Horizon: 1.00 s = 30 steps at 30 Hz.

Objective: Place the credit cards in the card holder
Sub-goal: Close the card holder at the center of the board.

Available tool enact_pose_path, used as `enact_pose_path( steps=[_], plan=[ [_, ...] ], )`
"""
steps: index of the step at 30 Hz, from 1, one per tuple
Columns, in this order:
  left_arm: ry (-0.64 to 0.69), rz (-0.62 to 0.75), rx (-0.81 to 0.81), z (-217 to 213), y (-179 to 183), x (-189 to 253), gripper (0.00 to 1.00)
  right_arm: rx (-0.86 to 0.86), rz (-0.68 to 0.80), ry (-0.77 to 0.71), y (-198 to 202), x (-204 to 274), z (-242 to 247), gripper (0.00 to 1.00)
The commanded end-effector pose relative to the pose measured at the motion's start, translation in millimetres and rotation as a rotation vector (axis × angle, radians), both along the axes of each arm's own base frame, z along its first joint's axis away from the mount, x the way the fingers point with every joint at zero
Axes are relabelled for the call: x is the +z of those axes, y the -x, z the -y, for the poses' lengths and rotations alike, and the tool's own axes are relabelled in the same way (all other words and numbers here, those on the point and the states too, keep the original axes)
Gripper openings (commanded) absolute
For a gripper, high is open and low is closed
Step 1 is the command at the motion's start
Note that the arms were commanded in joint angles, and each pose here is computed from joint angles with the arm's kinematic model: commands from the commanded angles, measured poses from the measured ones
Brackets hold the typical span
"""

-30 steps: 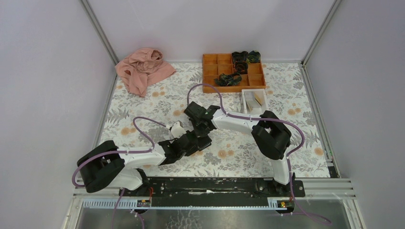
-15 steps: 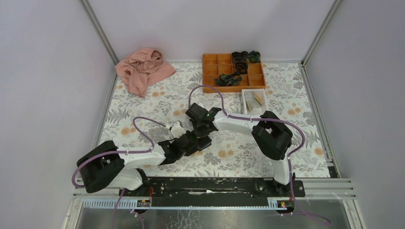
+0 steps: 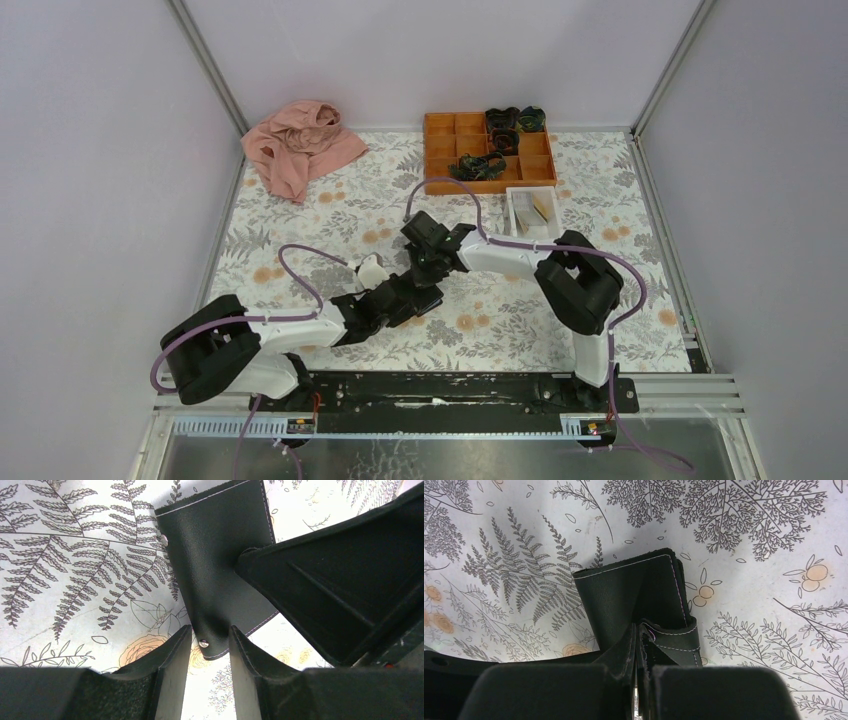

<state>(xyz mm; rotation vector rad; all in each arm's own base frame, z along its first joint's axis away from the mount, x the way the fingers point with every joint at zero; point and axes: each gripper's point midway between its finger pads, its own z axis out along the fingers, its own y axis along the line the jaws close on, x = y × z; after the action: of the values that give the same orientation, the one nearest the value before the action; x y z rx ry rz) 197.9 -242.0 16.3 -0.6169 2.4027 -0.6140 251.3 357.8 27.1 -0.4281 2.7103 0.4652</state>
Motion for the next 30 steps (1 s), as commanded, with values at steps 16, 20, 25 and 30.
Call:
enact_pose_path(
  steps=[16,20,25,30],
  plan=[
    [-0.228,-0.116,-0.028,-45.6,24.5,-36.8,0.42,-0.085,-0.022,-0.063,-18.6,-10.1,21.8,0.00],
    [-0.237,-0.118,-0.034,-44.6,23.6,-36.3,0.42,-0.092,-0.036,-0.073,-17.5,-14.4,25.8,0.00],
    [-0.246,-0.124,-0.034,-45.5,24.0,-36.6,0.42,-0.104,-0.051,-0.086,-16.1,-19.3,31.0,0.00],
    [-0.253,-0.132,-0.030,-47.4,25.2,-38.1,0.42,-0.113,-0.081,-0.111,-13.6,-25.8,34.0,0.00]
  ],
)
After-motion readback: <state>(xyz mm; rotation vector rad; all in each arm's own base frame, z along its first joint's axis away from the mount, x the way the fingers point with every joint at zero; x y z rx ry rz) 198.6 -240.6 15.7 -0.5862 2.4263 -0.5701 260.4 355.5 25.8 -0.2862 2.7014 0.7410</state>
